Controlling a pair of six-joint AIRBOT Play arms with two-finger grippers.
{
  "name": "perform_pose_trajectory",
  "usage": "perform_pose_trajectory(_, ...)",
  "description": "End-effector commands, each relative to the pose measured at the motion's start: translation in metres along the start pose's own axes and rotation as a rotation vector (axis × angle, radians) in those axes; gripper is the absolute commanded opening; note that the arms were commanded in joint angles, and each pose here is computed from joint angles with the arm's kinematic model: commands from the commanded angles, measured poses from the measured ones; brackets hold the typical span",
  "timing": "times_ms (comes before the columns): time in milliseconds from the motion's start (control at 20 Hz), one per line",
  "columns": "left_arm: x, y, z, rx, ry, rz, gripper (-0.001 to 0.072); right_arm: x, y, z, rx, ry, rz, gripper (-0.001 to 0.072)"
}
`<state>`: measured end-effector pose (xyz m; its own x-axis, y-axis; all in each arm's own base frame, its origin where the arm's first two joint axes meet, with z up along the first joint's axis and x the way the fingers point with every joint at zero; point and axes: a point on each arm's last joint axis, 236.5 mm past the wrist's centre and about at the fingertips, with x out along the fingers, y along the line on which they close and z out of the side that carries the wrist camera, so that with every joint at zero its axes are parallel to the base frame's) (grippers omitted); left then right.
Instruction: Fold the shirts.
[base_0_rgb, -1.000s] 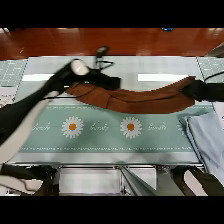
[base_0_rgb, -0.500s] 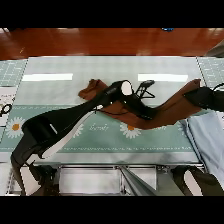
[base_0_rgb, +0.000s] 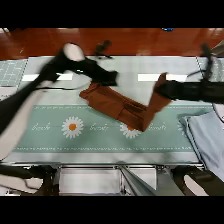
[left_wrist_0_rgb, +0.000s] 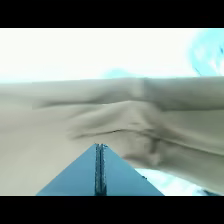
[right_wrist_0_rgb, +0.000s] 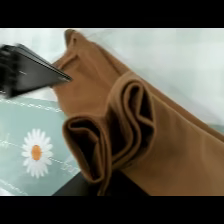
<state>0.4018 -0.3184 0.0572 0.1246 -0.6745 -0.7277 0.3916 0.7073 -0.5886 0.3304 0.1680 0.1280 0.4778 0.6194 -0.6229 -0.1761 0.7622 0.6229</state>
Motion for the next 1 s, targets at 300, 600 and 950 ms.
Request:
perform_pose_trajectory(300, -0.163, 0.091, -0.084, -0.177, -0.293, 0.199, 0.0018, 0.206, 0.082, 0.029, 0.044, 0.191, 0.235, 0.0029)
perform_pose_trajectory(600, -0.159, 0.098, -0.102, -0.205, -0.295, 0.208, 0.0018, 0.273, 0.101, 0.014, 0.081, 0.271, 0.287, 0.0029)
perform_pose_trajectory(950, -0.169, 0.115, -0.083, -0.148, -0.378, 0.267, 0.0018, 0.282, 0.094, 0.012, 0.086, 0.292, 0.284, 0.0414)
